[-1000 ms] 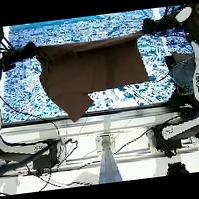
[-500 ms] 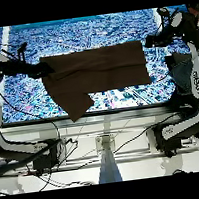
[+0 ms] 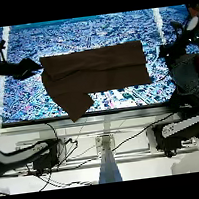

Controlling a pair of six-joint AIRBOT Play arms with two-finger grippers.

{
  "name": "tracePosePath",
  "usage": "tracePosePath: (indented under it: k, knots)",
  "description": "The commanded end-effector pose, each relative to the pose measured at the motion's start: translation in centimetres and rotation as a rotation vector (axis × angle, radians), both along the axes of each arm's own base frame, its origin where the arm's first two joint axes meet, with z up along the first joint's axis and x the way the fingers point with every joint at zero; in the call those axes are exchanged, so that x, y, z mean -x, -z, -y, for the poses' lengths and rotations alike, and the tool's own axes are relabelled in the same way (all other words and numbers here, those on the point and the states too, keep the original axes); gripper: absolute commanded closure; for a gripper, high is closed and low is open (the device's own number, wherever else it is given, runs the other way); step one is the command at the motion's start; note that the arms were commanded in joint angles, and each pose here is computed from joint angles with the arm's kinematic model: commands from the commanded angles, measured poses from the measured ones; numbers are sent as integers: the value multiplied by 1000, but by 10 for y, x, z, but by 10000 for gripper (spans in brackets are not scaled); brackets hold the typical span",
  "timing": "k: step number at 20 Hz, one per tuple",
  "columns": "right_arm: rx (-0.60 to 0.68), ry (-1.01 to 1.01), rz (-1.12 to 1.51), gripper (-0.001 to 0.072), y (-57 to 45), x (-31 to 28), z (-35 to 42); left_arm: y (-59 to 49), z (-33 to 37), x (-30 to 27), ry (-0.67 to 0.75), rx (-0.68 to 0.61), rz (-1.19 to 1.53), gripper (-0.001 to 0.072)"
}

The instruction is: Fold the clothes and pants, and hang the long-sleeved shirts on hangers.

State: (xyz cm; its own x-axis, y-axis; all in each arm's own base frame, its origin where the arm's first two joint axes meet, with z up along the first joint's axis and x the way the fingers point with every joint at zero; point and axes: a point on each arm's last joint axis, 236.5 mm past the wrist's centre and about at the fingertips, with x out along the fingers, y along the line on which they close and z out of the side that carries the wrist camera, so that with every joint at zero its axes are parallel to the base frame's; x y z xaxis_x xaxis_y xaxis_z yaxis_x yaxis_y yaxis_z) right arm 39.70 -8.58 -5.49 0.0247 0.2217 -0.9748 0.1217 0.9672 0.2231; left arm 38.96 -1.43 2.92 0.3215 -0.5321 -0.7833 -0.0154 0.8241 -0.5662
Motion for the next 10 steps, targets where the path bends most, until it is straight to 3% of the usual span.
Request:
tracePosePath:
  k: [1,7,10]
  knots:
    - [-299,42,-50,232,16,32,-38,2,8,52,-19,-11,9,21]
    - [-441,44,-35,234,61,52,-94,78,38,142,-74,27,-141,21]
    - [-460,3,-27,285,71,59,-113,98,52,162,-100,86,-225,22]
